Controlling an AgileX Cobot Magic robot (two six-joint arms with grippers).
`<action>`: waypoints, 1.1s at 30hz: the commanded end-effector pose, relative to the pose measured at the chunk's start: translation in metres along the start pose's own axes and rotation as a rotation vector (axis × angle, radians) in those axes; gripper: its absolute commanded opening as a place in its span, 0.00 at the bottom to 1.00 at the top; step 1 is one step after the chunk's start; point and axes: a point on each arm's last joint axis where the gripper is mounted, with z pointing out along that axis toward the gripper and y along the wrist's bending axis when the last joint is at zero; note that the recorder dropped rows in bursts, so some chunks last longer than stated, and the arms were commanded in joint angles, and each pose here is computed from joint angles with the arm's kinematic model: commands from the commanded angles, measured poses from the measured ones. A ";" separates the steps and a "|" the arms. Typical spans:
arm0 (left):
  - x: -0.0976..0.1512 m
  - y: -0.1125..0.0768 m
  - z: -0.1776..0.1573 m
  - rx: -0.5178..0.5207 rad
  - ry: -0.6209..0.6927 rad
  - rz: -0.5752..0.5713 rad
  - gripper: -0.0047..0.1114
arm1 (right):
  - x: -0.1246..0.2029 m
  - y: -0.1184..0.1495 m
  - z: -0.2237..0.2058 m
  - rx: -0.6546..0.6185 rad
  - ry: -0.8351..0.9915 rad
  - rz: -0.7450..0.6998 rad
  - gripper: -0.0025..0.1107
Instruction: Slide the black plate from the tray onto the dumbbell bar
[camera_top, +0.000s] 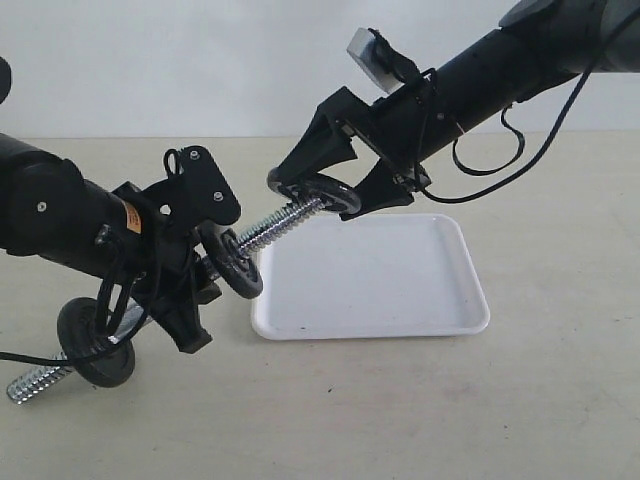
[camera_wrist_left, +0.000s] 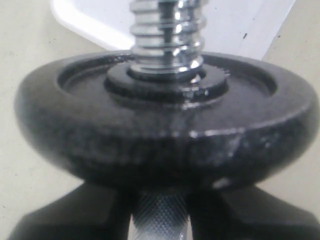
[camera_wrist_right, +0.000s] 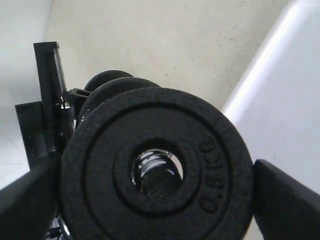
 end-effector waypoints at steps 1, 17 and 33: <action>-0.044 0.023 -0.028 -0.232 -0.378 0.010 0.08 | -0.007 0.016 -0.005 -0.076 -0.062 0.001 0.02; -0.050 0.028 -0.048 -0.280 -0.463 -0.032 0.08 | -0.010 0.020 -0.004 -0.114 -0.087 -0.001 0.02; -0.040 0.044 -0.049 -0.314 -0.457 -0.122 0.08 | -0.011 0.022 -0.005 -0.130 -0.107 -0.050 0.02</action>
